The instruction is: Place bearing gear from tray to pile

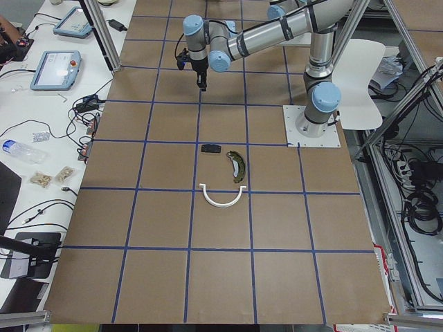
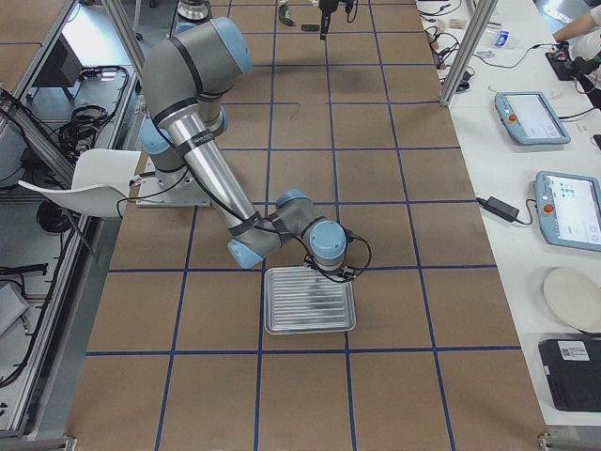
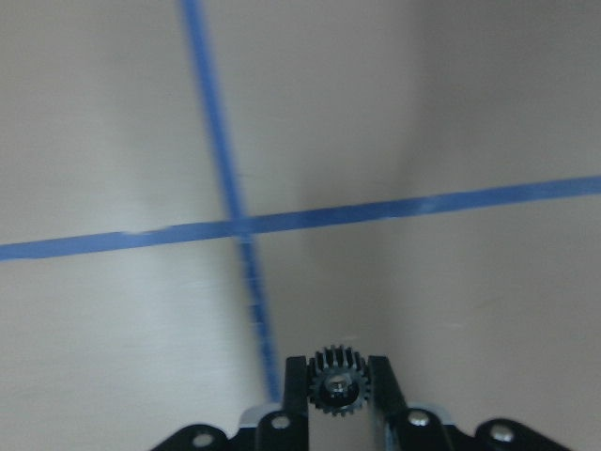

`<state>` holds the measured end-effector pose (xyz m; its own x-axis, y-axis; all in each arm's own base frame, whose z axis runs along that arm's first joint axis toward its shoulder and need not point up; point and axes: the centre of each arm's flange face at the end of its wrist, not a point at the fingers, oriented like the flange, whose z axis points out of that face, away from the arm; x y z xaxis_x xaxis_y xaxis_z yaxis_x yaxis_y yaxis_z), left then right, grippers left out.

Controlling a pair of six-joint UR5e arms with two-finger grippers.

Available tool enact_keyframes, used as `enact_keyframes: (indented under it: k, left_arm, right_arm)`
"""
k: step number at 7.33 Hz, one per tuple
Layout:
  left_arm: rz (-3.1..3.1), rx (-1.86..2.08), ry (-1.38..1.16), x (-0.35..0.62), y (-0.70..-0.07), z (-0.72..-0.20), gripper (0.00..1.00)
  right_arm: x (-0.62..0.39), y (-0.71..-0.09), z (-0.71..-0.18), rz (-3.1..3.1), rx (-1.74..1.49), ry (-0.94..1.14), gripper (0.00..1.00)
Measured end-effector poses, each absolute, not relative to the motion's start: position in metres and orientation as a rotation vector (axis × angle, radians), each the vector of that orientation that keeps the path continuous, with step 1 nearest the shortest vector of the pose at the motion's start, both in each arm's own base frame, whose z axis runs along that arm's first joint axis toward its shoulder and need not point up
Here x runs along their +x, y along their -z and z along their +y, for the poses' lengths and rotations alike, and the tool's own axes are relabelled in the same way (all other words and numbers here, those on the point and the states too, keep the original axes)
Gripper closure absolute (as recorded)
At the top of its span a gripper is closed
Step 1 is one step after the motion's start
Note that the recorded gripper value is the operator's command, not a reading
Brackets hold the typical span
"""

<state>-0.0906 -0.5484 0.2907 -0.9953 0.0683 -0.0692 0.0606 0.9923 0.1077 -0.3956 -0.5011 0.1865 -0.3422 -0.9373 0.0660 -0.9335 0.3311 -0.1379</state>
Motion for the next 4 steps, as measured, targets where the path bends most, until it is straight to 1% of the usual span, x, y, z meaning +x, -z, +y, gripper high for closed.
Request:
enact_keyframes:
  k: [2,3,4]
  left_arm:
    - [3.032,-0.030,-0.189,0.002,-0.299,-0.550,1.00]
    - [3.026,-0.110,-0.230,0.052,-0.294,-0.545,1.00]
    - [3.036,-0.145,-0.279,0.100,-0.282,-0.533,1.00]
  right_arm:
    - [-0.392,-0.185,-0.501,2.529,-1.773,0.236,0.14]
    - [-0.391,-0.184,-0.501,2.526,-1.769,0.236,0.22]
    - [-0.391,-0.184,-0.501,2.525,-1.767,0.235,0.33]
